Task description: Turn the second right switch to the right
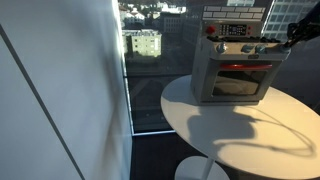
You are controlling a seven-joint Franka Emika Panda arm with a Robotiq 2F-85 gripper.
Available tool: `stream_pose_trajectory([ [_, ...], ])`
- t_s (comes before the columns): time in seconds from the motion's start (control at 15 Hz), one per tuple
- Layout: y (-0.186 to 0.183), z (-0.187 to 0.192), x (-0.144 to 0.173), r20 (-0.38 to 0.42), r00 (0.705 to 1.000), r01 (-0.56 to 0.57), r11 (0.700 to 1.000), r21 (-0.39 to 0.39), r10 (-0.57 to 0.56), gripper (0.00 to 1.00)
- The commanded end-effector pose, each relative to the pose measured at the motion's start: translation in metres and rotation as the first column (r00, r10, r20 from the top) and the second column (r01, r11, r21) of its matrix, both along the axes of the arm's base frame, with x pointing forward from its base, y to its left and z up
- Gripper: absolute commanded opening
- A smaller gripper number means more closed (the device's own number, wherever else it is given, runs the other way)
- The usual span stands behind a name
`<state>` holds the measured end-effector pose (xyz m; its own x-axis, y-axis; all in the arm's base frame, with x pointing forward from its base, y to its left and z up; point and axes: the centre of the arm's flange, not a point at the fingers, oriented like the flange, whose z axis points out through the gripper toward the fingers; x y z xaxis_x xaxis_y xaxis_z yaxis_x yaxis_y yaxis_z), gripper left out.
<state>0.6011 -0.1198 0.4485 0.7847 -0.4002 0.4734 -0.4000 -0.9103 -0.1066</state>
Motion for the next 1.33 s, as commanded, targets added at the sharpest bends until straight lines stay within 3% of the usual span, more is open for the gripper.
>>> stream_pose_trajectory([
  [0.0, -0.009, 0.002, 0.007, 0.006, 1.0, -0.001, 1.0, -0.012, 0.001, 0.06],
  [0.27, -0.011, 0.001, 0.006, 0.005, 1.0, 0.017, 1.0, 0.002, -0.017, 0.05],
  [0.67, -0.02, 0.003, 0.001, 0.011, 0.996, 0.091, 0.992, 0.085, -0.092, 0.05],
  [1.27, -0.031, 0.005, -0.008, 0.027, 0.968, 0.236, 0.937, 0.256, -0.251, 0.05],
])
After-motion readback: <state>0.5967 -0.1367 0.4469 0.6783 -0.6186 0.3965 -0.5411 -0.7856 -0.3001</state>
